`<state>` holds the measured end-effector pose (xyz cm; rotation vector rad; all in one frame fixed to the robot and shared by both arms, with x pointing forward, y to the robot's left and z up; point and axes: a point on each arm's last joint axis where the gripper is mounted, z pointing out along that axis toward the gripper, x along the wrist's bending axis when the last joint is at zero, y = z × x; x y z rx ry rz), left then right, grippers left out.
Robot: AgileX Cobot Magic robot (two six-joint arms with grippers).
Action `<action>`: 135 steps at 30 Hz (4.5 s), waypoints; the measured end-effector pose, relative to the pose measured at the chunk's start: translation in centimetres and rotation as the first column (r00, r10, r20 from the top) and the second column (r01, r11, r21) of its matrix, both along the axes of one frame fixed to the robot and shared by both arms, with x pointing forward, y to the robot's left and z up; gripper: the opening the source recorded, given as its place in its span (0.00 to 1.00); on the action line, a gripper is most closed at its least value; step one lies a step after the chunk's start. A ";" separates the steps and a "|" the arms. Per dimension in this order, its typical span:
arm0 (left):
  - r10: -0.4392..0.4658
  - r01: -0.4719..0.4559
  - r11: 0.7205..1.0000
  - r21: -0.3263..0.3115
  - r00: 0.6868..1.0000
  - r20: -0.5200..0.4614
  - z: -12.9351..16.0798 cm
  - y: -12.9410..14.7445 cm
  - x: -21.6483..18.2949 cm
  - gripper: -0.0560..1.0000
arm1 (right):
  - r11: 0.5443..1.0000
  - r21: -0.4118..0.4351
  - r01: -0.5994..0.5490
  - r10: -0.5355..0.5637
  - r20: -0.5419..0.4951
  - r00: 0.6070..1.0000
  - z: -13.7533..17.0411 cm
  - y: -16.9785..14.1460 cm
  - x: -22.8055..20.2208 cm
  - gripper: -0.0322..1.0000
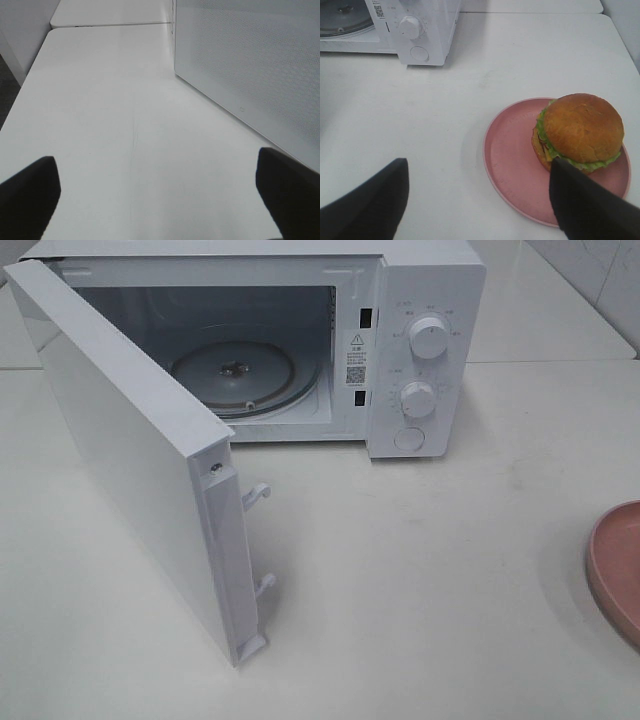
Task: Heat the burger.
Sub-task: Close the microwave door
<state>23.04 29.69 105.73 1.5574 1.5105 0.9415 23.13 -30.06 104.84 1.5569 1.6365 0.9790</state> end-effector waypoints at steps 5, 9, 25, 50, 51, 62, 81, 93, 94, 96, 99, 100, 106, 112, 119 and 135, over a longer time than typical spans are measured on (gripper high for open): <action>0.000 0.000 1.000 0.000 1.000 0.000 0.0 0.0 0.0 0.99 | 1.000 0.000 0.000 0.000 0.000 1.000 0.0 0.0 0.0 0.76; 0.000 0.000 1.000 0.000 1.000 0.000 0.0 0.0 0.0 0.99 | 1.000 0.000 0.000 0.000 0.000 1.000 0.0 0.0 0.0 0.76; 0.000 0.000 1.000 0.000 1.000 0.000 0.0 0.0 0.0 0.99 | 1.000 0.000 0.000 0.000 0.000 1.000 0.0 0.0 0.0 0.76; 0.002 0.001 1.000 -0.022 0.991 0.134 2.4 0.0 2.3 0.37 | 1.000 0.000 0.000 0.000 0.000 1.000 0.0 0.0 0.0 0.76; 0.002 0.002 1.000 -0.027 0.990 0.138 2.5 0.0 2.7 0.30 | 1.000 0.000 0.000 0.000 0.000 1.000 0.0 0.0 0.0 0.76; 0.028 -0.021 0.999 -0.046 0.988 0.151 0.6 0.2 8.3 0.05 | 1.000 0.000 0.000 0.000 0.000 1.000 0.0 0.0 0.0 0.76; 0.088 -0.076 0.996 -0.048 0.942 0.323 -4.4 0.9 12.9 0.05 | 1.000 0.000 0.000 0.000 0.001 1.000 0.0 0.0 0.0 0.76; -0.033 0.031 0.999 0.011 0.968 0.249 -6.7 -0.3 16.6 0.05 | 1.000 0.000 0.000 0.000 0.001 1.000 0.0 0.0 0.0 0.76; -0.033 0.031 0.999 0.011 0.968 0.249 -6.7 -0.3 16.6 0.05 | 1.000 0.000 0.000 0.000 0.001 1.000 0.0 0.0 0.0 0.76; -0.050 0.048 0.999 0.014 0.967 0.248 -6.9 -0.6 16.8 0.05 | 1.000 0.000 0.000 0.000 0.001 1.000 0.0 0.0 0.0 0.76; -0.089 0.088 0.996 0.016 0.967 0.240 -7.4 -1.2 17.4 0.05 | 1.000 0.000 0.000 0.000 0.001 1.000 0.0 0.0 0.0 0.76; -0.115 0.113 0.993 0.021 0.966 0.233 -7.5 -1.6 17.9 0.05 | 1.000 0.000 0.000 0.000 0.001 1.000 0.0 0.0 0.0 0.76; -0.210 0.206 0.978 0.042 0.951 0.226 -7.9 -3.2 19.4 0.05 | 1.000 0.000 0.000 0.000 0.001 1.000 0.0 0.0 0.0 0.76; -0.293 0.293 0.956 0.032 0.934 0.202 -9.4 -5.1 20.2 0.05 | 1.000 0.000 0.000 0.000 0.001 1.000 0.0 0.0 0.0 0.76; -0.352 0.354 0.935 0.020 0.919 0.178 -10.6 -6.8 20.9 0.05 | 1.000 0.000 0.000 0.000 0.001 1.000 0.0 0.0 0.0 0.76; -0.431 0.442 0.897 -0.010 0.877 0.212 -10.2 -11.5 24.2 0.05 | 1.000 0.000 0.000 0.000 0.001 1.000 0.0 0.0 0.0 0.76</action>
